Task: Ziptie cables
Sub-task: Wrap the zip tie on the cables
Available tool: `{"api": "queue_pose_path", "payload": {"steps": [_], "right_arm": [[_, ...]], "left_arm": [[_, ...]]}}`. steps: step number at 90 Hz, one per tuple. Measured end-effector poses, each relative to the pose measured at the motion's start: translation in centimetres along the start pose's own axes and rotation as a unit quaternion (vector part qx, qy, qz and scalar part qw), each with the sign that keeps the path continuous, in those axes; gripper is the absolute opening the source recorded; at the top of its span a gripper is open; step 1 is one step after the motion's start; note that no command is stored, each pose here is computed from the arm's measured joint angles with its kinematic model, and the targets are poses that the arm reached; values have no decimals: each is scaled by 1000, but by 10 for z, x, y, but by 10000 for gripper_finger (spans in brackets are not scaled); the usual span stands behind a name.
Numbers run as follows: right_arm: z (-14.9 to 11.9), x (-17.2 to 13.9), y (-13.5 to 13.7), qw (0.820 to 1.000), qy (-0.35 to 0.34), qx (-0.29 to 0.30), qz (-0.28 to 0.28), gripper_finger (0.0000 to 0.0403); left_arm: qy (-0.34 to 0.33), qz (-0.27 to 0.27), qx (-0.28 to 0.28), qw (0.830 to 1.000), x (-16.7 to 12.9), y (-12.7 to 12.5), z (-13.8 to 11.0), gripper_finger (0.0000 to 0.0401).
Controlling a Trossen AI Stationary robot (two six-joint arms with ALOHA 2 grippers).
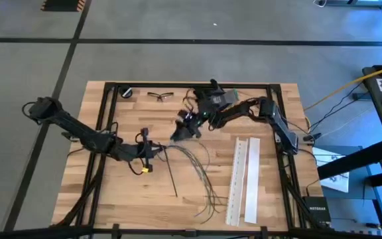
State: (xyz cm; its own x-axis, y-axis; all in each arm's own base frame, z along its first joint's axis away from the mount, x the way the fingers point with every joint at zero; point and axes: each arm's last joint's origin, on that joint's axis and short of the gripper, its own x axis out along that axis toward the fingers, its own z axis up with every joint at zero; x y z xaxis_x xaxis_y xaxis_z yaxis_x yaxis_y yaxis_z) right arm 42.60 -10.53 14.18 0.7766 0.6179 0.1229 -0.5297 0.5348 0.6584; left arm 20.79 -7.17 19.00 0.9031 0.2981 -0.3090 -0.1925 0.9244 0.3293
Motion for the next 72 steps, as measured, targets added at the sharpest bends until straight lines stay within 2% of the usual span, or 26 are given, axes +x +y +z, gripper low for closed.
{"api": "queue_pose_path", "payload": {"steps": [14,20,33,50,72], "right_arm": [[-8,25,11,996,-71,-30,-44,154],[-12,37,13,996,-51,-48,-47,154],[2,58,21,998,4,-69,1,154],[13,80,21,993,88,-76,0,154],[16,85,22,989,111,-95,13,151]], "left_arm": [[-12,1,-11,1000,0,0,3,0],[-14,1,-13,1000,0,0,3,0],[-14,1,-27,1000,0,0,3,0],[-13,-7,-44,999,0,0,3,0],[-15,-9,-48,999,0,0,3,0]]}}
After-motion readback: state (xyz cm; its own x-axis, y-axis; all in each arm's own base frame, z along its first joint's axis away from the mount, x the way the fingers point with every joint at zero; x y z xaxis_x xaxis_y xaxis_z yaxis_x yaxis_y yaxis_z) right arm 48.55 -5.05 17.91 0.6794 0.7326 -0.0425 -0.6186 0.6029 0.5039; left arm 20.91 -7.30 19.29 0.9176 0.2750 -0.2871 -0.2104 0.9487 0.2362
